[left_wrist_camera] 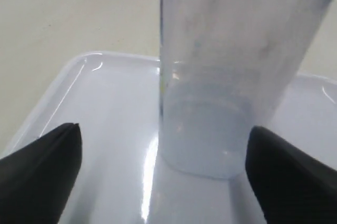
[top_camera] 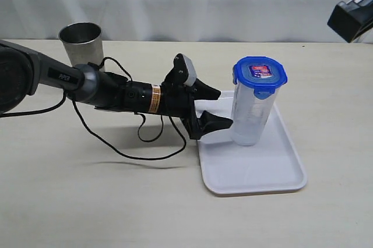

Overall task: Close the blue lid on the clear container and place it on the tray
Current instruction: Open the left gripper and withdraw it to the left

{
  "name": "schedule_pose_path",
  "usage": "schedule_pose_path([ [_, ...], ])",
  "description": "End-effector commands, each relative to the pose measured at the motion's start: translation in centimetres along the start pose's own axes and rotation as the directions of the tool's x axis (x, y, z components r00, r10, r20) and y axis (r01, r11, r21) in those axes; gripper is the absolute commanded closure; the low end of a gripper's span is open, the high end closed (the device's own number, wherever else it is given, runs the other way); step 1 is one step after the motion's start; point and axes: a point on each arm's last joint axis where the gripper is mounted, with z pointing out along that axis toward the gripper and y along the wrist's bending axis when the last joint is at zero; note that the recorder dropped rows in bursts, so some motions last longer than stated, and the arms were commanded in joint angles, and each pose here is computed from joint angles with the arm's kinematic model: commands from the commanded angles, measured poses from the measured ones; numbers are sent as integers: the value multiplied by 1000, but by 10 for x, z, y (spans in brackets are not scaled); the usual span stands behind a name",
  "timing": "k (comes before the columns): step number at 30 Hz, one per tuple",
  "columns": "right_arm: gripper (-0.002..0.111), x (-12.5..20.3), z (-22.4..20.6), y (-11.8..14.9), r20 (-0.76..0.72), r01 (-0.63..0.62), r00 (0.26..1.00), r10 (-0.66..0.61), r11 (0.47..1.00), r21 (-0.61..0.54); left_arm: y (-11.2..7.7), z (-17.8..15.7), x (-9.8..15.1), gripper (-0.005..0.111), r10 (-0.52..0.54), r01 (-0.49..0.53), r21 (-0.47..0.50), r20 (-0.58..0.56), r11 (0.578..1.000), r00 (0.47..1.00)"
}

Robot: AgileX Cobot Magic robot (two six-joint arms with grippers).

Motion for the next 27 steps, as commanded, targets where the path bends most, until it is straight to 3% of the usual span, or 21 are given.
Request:
schedule_pose_path([
  [1, 104, 2, -1, 0, -9, 0, 1000, 0, 1000, 4, 7, -10, -2, 37, 8, -8, 0, -19, 1000, 1000],
  [8, 104, 2, -1, 0, -9, 0, 1000, 0, 1000, 4, 15, -32, -25, 87, -63, 63, -8, -61, 998, 996],
  [11, 104, 2, -1, 0, -9, 0, 1000, 0, 1000, 4, 14, -42, -36, 107, -41, 40, -9, -152, 999, 988],
  [13, 104, 2, -1, 0, -9, 0, 1000, 0, 1000, 4, 15, -49, -45, 107, -59, 47, -59, -230, 997, 971],
  [16, 104, 2, -1, 0, -9, 0, 1000, 0, 1000, 4, 20, -60, -59, 107, -204, 153, -217, -236, 964, 950],
  [19, 104, 2, -1, 0, -13, 0, 1000, 0, 1000, 3, 21, -75, -69, 107, -223, 119, -373, -248, 920, 943],
  [22, 104, 2, -1, 0, -13, 0, 1000, 0, 1000, 3, 19, -93, -80, 107, -228, 45, -551, -269, 833, 936],
  [27, 104, 2, -1, 0, -13, 0, 1000, 0, 1000, 3, 5, -131, -96, 107, -235, -122, -797, -315, 592, 919],
])
